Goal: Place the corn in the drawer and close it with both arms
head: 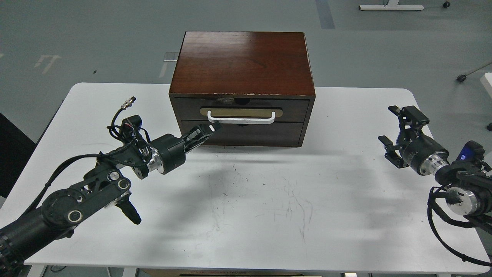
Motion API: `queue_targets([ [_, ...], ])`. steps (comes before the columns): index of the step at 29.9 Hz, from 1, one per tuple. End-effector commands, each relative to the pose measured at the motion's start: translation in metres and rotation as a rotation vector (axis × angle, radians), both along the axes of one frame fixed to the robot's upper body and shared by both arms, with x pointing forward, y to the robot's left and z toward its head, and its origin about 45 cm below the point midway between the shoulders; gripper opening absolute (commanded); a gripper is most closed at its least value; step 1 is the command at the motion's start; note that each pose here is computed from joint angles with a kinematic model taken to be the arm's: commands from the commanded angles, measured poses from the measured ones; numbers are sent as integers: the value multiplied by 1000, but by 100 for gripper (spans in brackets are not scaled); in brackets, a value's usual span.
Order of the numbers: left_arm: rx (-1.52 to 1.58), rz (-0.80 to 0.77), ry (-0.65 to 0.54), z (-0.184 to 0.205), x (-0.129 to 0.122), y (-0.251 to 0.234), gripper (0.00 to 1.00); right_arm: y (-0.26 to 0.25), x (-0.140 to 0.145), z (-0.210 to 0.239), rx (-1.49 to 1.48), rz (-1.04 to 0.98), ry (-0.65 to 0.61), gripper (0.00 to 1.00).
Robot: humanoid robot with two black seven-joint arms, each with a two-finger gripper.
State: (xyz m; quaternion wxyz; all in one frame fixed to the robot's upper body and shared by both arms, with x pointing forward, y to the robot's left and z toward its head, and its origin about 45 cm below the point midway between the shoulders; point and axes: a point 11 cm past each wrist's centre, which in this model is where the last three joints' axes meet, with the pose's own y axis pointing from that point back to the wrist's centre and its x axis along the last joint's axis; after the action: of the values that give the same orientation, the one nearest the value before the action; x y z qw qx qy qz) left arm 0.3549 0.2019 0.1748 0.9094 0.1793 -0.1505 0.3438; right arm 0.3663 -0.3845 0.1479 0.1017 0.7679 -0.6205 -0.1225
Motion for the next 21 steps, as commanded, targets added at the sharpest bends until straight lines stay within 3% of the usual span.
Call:
queue_targets([
  [1,1,-94,46,2,-23,5,0,1,0,1,1,2,-1,99],
  [7,-32,-170,33,19,-50,14,0,1,1,2,2,2,-4,99],
  [10,-108,-185,-6,37,-53,19,46,0,3,5,8,-5,-14,99],
  [11,-163,-168,-19,49,-51,23,75,0,5,7,14,-8,-22,99],
  [12,-187,-150,-22,54,-48,27,90,0,6,9,17,-12,-28,99],
  [13,-240,-111,-18,63,-44,34,99,-1,9,12,20,-20,-39,99],
  [21,-445,120,-38,108,-16,89,99,4,18,21,41,-25,-71,100],
])
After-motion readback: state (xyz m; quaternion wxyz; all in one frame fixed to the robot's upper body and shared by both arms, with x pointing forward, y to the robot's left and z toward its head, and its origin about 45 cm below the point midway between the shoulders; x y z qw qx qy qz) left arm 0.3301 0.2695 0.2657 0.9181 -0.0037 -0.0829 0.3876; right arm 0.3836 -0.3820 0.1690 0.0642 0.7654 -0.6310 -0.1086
